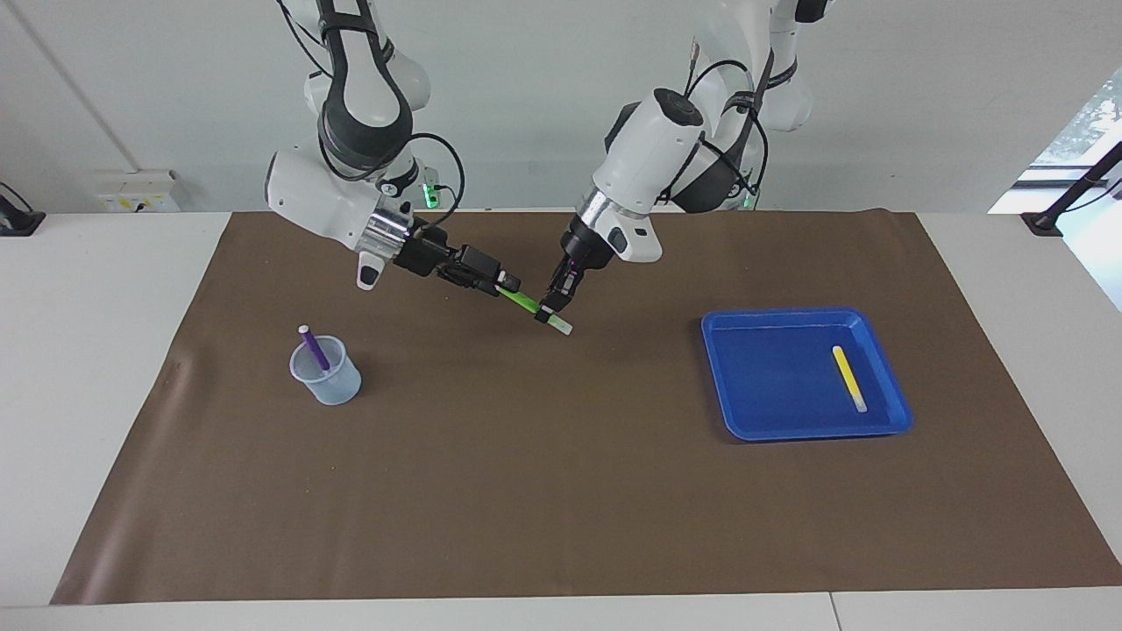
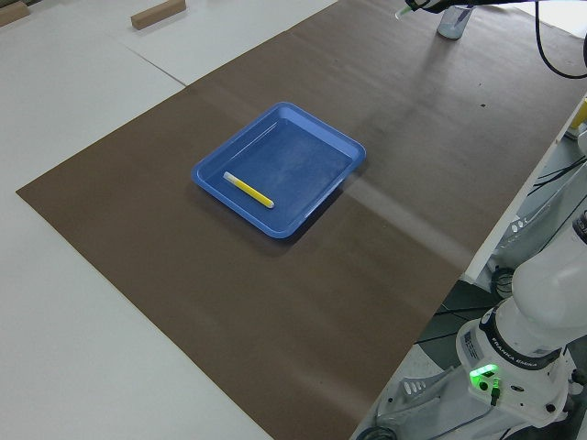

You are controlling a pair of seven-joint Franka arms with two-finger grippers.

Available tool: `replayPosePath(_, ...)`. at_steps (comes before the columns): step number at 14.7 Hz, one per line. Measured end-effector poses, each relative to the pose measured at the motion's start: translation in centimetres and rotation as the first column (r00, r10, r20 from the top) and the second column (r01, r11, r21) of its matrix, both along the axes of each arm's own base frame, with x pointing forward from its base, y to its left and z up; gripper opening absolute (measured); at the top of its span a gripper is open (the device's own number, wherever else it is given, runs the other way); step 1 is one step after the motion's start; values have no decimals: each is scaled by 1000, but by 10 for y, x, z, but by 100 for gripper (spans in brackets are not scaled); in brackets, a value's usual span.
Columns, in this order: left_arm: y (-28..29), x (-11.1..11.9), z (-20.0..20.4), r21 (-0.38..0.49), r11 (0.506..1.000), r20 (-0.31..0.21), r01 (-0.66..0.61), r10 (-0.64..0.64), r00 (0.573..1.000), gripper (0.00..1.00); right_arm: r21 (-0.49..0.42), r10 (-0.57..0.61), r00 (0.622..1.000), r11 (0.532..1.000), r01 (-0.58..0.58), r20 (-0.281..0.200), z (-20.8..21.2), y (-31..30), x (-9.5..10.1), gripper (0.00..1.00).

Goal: Transfer and insert pens with both arms
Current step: 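Lift the green pen with the left gripper while the right gripper approaches, then take the green pen with the right gripper and open the left gripper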

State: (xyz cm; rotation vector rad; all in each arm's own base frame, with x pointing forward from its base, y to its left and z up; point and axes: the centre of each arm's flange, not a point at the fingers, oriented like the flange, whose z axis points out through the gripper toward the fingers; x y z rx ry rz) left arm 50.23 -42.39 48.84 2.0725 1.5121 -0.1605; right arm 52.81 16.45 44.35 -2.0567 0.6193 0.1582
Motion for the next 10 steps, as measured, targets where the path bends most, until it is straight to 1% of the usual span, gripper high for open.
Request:
replayPosePath(1,0,1,-1,-5,1000,-5,-16,16,1000,16,1,0,1000,1000,0,2,1,0,0,72)
replayPosePath(2,0,1,-1,-8,1000,-7,-24,24,1000,16,1,-1,1000,1000,1,3,2,0,0,67)
replayPosePath(3,0,2,-2,-10,1000,-8,-29,29,1000,16,1,-1,1000,1000,1,3,2,-1,0,67)
replayPosePath(4,0,2,-2,-10,999,-9,-32,32,999,16,1,-1,1000,1000,1,3,2,-1,0,65)
replayPosePath(8,0,2,-3,-10,999,-11,-35,35,999,16,3,-4,1000,1000,4,16,8,-1,3,65)
replayPosePath(10,-1,2,-4,-10,999,-12,-35,35,999,16,2,-10,1000,1000,10,24,11,-2,5,63)
